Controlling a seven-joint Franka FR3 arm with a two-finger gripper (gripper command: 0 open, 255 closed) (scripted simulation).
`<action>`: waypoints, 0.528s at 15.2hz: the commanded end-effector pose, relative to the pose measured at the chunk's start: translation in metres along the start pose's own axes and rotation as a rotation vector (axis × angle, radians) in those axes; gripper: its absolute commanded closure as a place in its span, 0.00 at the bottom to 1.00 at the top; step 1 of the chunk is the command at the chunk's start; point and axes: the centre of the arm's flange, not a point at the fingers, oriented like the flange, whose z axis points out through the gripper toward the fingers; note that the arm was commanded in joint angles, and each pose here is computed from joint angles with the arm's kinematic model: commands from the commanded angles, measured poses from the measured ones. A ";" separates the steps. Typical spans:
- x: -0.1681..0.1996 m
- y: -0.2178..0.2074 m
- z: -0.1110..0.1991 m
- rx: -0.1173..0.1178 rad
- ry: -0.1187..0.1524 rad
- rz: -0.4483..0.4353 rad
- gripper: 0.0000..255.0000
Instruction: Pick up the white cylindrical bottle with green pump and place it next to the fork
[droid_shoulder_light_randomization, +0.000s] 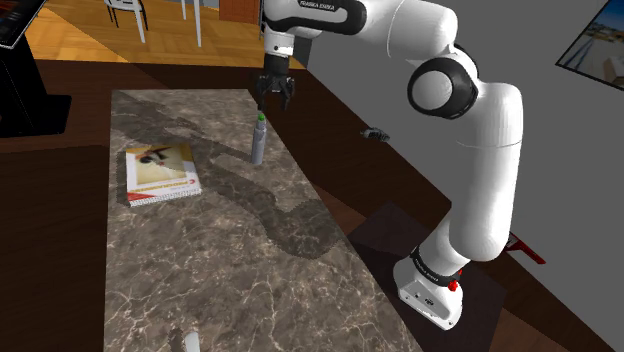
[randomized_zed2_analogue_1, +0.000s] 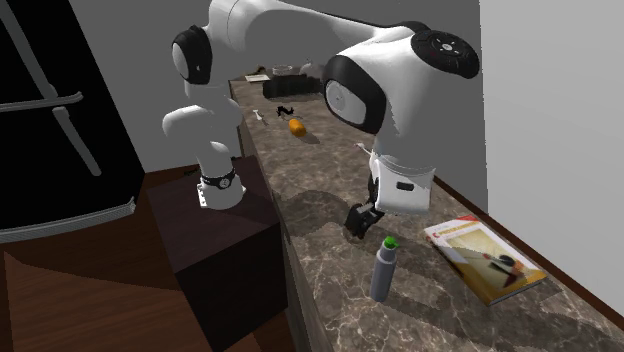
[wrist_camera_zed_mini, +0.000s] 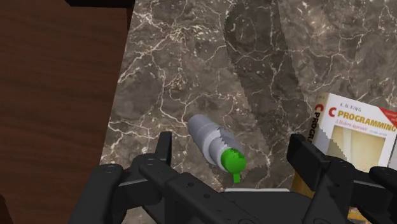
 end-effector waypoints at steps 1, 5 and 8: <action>0.026 -0.007 0.006 0.002 -0.008 -0.008 0.00; 0.031 -0.009 0.023 0.003 -0.010 -0.010 0.00; 0.031 -0.009 0.039 0.003 -0.010 -0.010 0.00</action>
